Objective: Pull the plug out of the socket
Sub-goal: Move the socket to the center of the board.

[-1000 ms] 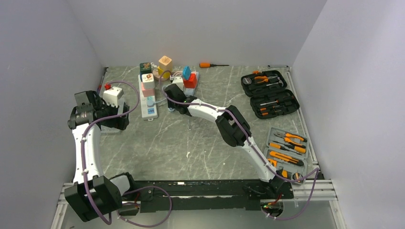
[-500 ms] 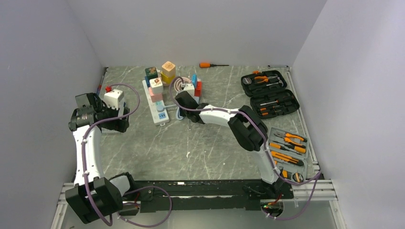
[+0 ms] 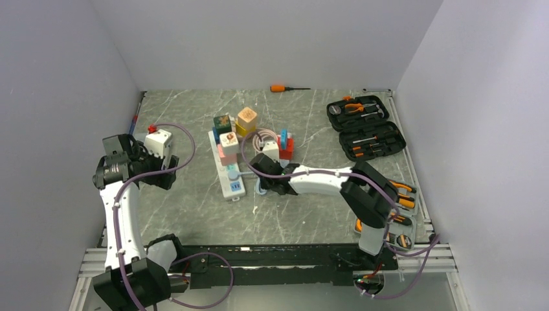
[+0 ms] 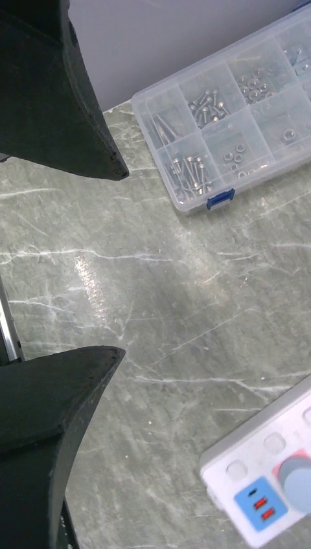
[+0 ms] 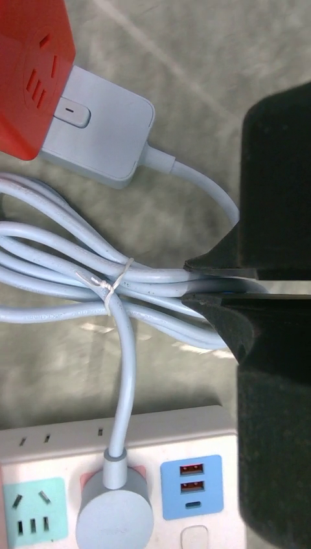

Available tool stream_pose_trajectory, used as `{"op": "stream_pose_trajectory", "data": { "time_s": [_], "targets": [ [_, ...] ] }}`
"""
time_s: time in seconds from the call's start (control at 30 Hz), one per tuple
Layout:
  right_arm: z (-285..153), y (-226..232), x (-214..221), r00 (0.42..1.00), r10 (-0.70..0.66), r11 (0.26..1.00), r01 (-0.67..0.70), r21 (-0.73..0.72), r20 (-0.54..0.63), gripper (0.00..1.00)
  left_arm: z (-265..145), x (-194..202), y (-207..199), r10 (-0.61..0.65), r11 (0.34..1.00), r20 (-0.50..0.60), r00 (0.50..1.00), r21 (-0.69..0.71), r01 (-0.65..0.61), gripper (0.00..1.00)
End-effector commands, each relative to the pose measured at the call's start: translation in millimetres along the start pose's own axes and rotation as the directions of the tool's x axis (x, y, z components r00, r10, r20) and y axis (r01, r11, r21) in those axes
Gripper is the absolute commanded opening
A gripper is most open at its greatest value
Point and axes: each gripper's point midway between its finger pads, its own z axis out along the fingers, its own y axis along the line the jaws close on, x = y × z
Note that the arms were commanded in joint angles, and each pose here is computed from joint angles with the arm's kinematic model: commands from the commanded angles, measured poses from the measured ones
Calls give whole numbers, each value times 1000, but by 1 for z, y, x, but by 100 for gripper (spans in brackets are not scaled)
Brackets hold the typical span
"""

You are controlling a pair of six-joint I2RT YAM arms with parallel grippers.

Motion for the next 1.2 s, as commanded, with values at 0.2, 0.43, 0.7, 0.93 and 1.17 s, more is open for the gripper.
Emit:
{"op": "stream_pose_trajectory", "data": {
  "time_s": [0.2, 0.43, 0.7, 0.93, 1.17],
  "targets": [
    [-65, -55, 55, 983, -98, 989, 114, 99, -154, 48, -12, 3, -31, 112, 989, 85, 990, 87, -120, 99],
    [-93, -37, -9, 984, -171, 984, 169, 49, 47, 74, -18, 6, -45, 169, 977, 134, 977, 107, -184, 99],
    [-102, -2, -44, 899, -363, 927, 376, -8, 244, 70, -23, 0, -58, 167, 971, 201, 965, 136, -197, 99],
    [-84, 22, -19, 766, -573, 808, 588, 46, 292, 65, -22, -3, -61, 167, 971, 233, 958, 132, -201, 99],
    [-44, 26, 13, 646, -726, 677, 732, 80, 238, 63, -28, -9, -60, 190, 968, 261, 946, 109, -225, 99]
  ]
}}
